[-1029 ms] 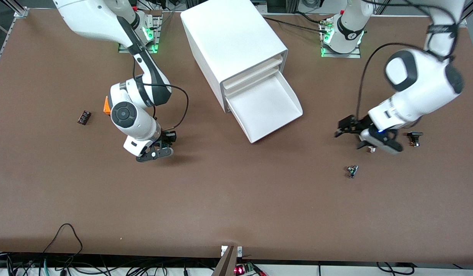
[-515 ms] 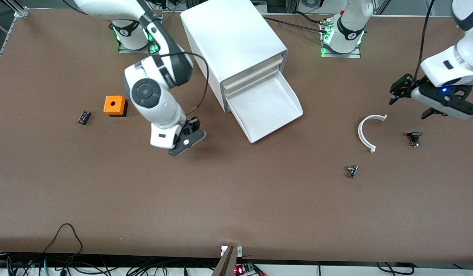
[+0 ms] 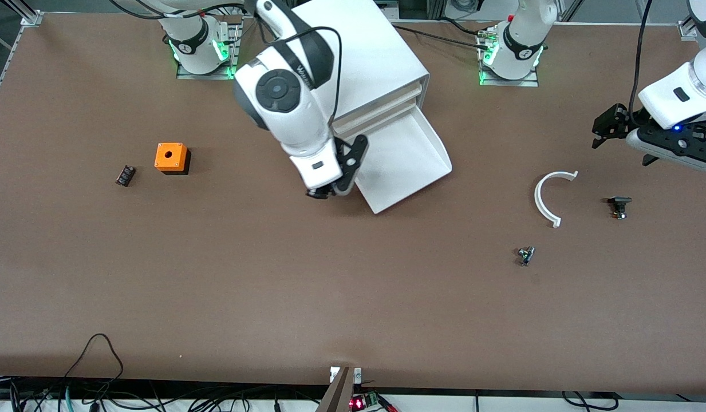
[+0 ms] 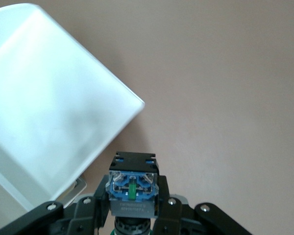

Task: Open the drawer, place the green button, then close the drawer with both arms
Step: 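Carry the green button with the right gripper over the open drawer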

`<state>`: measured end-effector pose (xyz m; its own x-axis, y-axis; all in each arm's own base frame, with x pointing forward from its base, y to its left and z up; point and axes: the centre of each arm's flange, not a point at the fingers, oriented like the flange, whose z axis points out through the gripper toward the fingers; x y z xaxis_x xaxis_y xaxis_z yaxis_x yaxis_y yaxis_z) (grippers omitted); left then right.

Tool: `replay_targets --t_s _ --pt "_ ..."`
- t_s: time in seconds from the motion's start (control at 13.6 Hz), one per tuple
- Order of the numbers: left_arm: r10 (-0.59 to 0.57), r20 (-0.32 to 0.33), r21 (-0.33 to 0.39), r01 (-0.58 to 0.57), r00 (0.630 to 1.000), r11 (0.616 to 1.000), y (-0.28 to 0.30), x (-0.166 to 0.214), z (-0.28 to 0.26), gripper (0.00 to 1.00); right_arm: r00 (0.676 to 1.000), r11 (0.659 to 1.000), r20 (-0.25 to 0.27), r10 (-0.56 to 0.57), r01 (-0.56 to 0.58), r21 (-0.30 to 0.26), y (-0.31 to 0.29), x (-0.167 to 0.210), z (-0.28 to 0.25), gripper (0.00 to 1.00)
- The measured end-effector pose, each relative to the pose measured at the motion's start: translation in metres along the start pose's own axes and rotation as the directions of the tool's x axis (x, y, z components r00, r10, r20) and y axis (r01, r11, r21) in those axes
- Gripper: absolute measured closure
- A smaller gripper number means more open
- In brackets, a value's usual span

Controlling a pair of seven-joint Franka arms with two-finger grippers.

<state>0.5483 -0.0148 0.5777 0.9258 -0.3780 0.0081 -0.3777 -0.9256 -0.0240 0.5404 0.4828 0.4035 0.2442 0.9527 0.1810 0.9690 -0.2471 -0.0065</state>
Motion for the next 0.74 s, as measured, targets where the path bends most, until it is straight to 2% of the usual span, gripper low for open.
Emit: replay_targets --t_s 0.22,0.44,0.59,0.74 --pt "-0.003 0.006 -0.003 0.003 1.0 1.0 -0.002 0.001 0.004 0.0 0.981 0.981 -0.014 -0.194 0.194 0.015 -0.036 0.037 0.018 0.59" --pt "-0.01 0.013 -0.008 0.011 1.0 1.0 -0.007 0.002 0.009 0.0 0.924 0.924 -0.022 -0.381 0.381 0.032 -0.083 0.068 0.037 0.59" --pt "-0.012 0.009 -0.007 0.012 1.0 1.0 -0.008 0.003 0.007 0.0 0.89 0.889 -0.004 -0.455 0.455 0.04 -0.112 0.082 0.047 0.59" --pt "-0.013 0.006 -0.007 0.013 1.0 1.0 -0.009 0.005 0.006 0.0 0.873 0.872 0.022 -0.487 0.485 0.058 -0.127 0.085 0.059 0.59"
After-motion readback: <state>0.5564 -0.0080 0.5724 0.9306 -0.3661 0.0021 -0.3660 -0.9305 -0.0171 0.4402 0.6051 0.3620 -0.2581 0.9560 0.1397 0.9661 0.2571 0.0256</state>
